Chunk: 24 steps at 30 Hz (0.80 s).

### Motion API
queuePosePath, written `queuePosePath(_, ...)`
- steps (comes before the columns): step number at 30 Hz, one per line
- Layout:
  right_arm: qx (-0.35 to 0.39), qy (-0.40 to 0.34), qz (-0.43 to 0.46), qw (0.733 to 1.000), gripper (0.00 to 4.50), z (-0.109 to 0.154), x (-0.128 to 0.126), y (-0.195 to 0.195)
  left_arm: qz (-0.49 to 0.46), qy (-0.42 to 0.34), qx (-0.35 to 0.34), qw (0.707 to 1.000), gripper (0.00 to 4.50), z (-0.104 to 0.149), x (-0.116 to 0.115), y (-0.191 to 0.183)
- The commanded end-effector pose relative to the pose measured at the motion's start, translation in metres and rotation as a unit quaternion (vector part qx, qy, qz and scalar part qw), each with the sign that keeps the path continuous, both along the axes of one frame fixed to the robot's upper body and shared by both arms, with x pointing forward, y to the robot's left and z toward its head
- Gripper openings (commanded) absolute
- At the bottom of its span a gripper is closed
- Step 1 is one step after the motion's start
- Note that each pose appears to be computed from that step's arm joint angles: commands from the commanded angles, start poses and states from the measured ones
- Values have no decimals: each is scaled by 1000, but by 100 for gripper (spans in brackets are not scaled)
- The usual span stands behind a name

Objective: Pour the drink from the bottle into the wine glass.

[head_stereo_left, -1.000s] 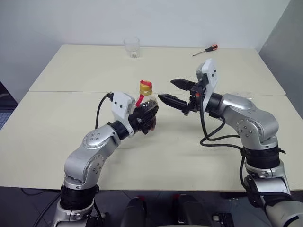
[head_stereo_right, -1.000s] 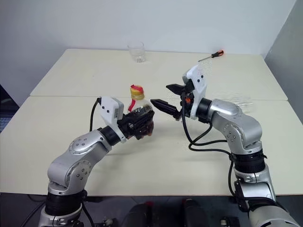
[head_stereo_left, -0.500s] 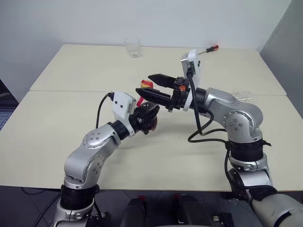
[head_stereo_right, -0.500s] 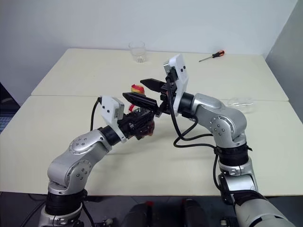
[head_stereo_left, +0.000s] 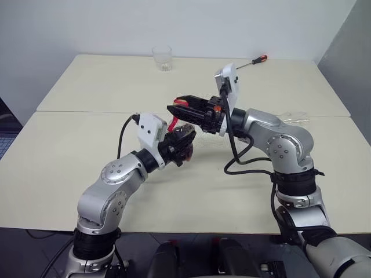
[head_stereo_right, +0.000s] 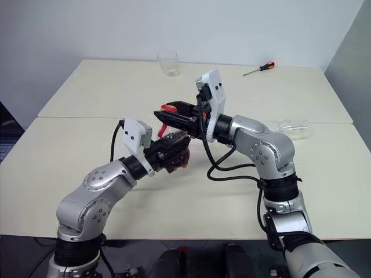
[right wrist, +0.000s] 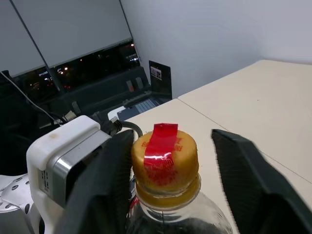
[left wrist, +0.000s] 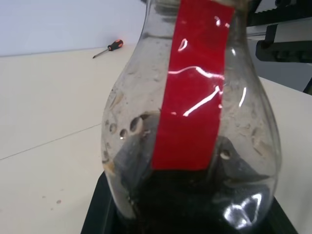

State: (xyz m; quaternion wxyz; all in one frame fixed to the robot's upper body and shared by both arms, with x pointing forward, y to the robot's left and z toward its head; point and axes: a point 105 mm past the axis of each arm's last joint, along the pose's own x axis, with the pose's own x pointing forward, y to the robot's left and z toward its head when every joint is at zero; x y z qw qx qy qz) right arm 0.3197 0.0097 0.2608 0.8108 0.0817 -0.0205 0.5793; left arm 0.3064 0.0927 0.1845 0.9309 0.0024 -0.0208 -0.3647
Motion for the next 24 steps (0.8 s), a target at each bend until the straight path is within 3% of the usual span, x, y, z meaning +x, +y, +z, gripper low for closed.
queuePosePath(1,26,-13,4,1000,130,19,-2,-1,-10,-39,-9,999,132,17,-8,-4)
queuePosePath(10,82,7,36,996,126,43,-11,-10,-16,-34,-11,999,132,14,-12,-8)
queuePosePath(13,44,-35,0,998,126,39,-3,-33,-11,-35,-8,999,132,15,-11,-3)
queuePosePath(19,-113,-127,-103,980,126,-13,8,-87,-6,-32,-6,999,132,12,-15,0)
queuePosePath(24,-183,-127,-204,953,126,-69,-1,-121,-20,-27,-13,999,132,10,-24,-6)
